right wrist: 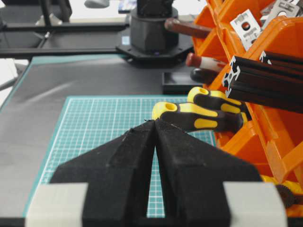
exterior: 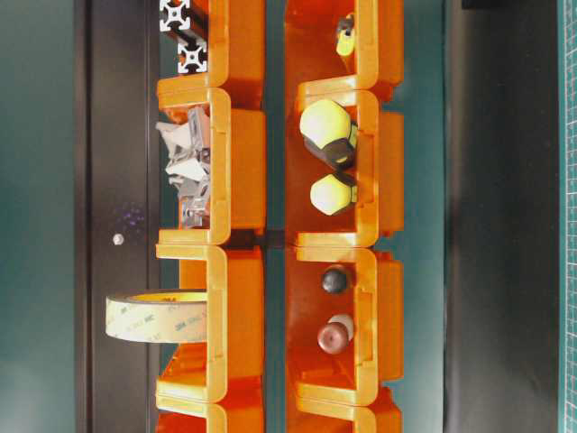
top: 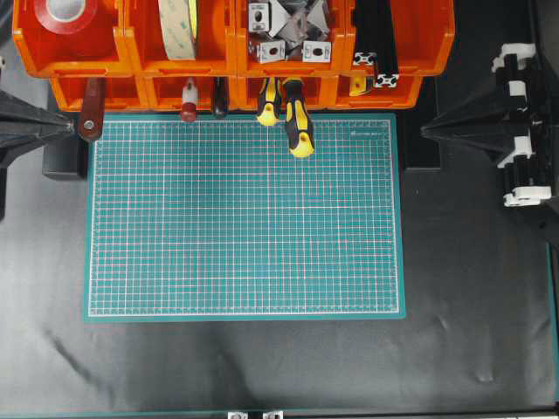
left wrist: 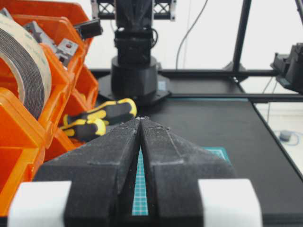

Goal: Pick foam from container rack with left arm.
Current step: 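Move the left gripper up toward the black double-sided tape roll in the bin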

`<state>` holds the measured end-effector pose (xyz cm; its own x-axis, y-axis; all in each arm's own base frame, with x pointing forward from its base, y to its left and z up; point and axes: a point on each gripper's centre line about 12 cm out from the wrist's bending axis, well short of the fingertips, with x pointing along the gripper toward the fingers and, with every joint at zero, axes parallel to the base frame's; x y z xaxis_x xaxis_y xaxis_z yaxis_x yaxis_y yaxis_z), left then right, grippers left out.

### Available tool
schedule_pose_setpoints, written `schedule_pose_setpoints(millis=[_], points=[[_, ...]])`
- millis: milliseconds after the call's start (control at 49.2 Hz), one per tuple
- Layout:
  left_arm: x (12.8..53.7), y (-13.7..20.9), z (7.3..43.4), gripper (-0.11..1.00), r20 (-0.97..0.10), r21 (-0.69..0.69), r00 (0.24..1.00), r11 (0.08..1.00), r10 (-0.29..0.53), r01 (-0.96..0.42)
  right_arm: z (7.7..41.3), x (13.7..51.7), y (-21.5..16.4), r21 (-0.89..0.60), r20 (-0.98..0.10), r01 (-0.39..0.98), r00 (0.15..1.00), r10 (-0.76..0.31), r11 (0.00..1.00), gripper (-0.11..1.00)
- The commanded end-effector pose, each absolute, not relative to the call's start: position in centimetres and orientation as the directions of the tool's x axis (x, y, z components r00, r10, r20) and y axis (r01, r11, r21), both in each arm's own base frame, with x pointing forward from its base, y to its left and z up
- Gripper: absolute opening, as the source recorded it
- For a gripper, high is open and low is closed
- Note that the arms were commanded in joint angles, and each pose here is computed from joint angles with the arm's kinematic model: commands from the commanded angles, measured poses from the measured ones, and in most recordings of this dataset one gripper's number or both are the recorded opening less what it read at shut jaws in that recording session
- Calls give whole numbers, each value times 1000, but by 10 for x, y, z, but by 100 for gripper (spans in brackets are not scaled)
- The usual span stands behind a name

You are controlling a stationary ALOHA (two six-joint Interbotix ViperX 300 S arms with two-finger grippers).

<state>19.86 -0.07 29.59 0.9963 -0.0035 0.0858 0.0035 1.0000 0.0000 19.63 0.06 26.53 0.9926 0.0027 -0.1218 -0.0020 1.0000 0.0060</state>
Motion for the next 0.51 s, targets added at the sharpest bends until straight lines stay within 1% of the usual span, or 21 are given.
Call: schedule_pose_setpoints(millis=[0,20,81,163,224,345,427,488], points=[[204,1,324,5,140,-9,990,1000,0,1,280,201,-1,9,-78,6,997,-5,1000,2],[205,3,328,5,146,-29,989,1000,8,-4,281,201,-1,9,-76,7,997,-7,1000,2],[210,10,342,0,159,-116,986,993,41,-23,282,201,-2,12,-65,11,998,-10,1000,0],[216,16,357,0,156,-238,986,971,66,-27,285,201,-4,12,-41,22,999,-21,1000,0],[222,18,369,0,128,-327,989,945,75,-30,286,201,-4,12,-33,22,999,-21,1000,0],[232,21,388,0,-5,-469,996,879,92,-84,286,201,-4,14,-33,22,999,-21,1000,0],[237,25,400,0,-107,-533,988,832,110,-150,286,201,-4,15,-32,22,999,-21,1000,0],[240,30,414,0,-154,-576,980,793,130,-196,287,201,-4,14,-30,22,999,-21,1000,0]])
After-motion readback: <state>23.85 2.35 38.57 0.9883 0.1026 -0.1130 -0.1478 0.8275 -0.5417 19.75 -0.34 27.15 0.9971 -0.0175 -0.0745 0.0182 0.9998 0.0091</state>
